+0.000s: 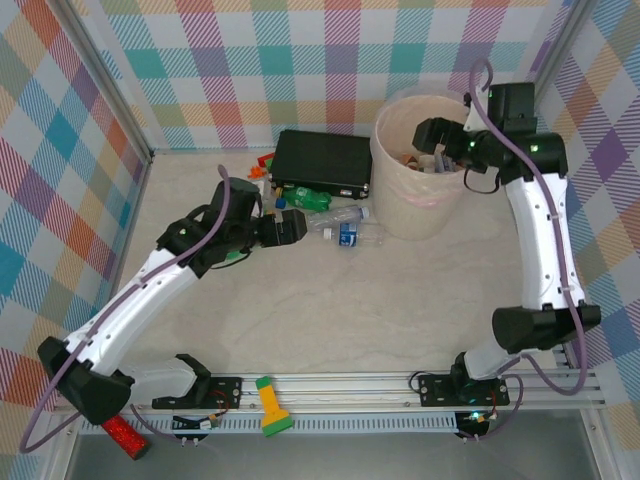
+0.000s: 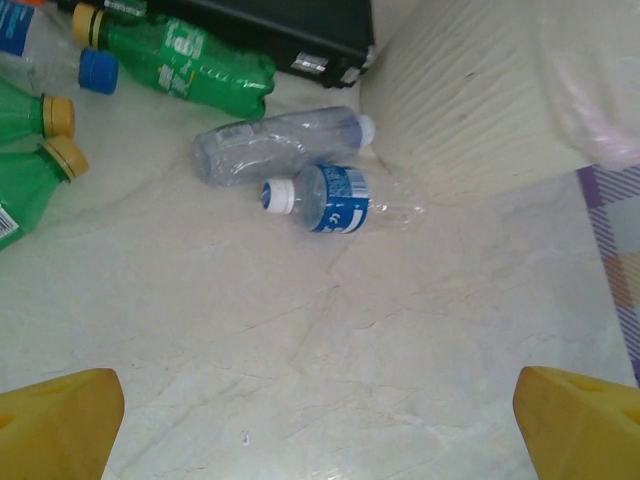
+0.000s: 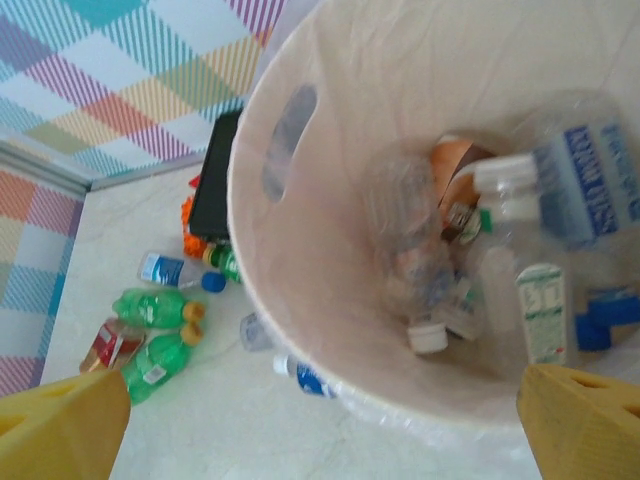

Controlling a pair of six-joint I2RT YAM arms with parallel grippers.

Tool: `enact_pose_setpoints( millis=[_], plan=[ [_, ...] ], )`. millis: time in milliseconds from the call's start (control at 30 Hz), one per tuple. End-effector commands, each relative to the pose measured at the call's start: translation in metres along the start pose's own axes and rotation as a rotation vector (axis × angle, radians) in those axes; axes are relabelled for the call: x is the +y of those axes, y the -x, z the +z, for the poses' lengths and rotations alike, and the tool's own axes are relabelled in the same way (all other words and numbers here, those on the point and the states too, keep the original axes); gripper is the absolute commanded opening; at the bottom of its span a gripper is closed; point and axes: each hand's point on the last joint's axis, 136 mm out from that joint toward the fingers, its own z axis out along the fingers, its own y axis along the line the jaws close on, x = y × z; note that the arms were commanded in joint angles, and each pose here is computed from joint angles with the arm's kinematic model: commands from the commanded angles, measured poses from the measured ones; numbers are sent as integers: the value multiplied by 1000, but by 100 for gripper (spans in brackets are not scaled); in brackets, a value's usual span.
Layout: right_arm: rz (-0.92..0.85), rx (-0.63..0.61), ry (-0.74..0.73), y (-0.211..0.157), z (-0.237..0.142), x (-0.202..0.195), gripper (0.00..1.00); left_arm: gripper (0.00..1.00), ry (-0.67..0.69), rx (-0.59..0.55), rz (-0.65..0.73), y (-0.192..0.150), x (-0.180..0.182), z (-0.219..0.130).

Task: Put the plastic bottles in the bin

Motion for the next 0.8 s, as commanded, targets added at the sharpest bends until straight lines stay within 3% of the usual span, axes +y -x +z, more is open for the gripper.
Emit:
enact_pose_setpoints(
  millis=[0, 167, 333, 567, 767],
  plan=[
    [-20, -44, 66, -9, -9, 21, 99, 99, 72, 31, -50, -2, 13, 14],
    [-52, -31, 111, -43, -9, 37, 99, 100, 176, 66, -96, -7, 37, 39],
    [-93, 15, 170, -67, -6, 55, 99, 100, 261, 73, -5, 1, 69, 55],
    [-118, 45, 229, -80, -4, 70, 99, 100, 404, 113, -2, 16, 141, 75],
    [-119, 38, 240, -79, -5, 73, 99, 100, 422, 149, -41, 25, 189, 93]
  ],
)
